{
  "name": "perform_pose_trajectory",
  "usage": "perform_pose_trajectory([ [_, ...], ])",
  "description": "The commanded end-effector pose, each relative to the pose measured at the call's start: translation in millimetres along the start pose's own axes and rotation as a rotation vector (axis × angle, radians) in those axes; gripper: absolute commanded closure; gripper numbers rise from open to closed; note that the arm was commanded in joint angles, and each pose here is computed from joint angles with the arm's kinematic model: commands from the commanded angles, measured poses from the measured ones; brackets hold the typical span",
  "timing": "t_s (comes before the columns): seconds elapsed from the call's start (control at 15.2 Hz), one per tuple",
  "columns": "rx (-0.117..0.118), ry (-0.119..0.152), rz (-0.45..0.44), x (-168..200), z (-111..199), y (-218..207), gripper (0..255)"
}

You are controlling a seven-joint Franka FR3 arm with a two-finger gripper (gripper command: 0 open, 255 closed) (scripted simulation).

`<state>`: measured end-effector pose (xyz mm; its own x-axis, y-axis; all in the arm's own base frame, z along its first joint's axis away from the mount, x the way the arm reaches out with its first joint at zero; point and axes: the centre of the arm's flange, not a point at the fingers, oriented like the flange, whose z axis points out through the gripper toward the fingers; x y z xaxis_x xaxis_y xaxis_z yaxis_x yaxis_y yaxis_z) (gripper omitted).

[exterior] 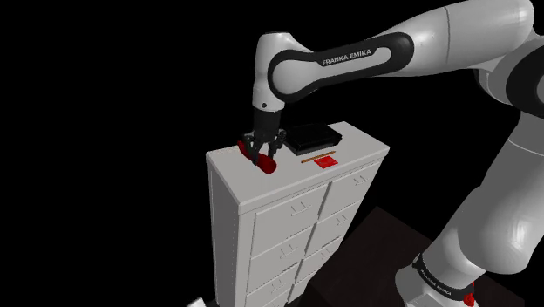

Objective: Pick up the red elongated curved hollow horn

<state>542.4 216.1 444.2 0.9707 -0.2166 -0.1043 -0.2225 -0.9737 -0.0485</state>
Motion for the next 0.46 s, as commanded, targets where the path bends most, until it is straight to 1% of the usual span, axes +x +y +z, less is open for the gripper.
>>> perform_pose_trajectory([
  [0.0, 0.000, 0.000, 0.000, -2, -11, 0, 255],
  [0.26, 0.000, 0.000, 0.000, -4, -32, -1, 255],
  [0.4, 0.000, 0.000, 0.000, -4, -33, -1, 255],
])
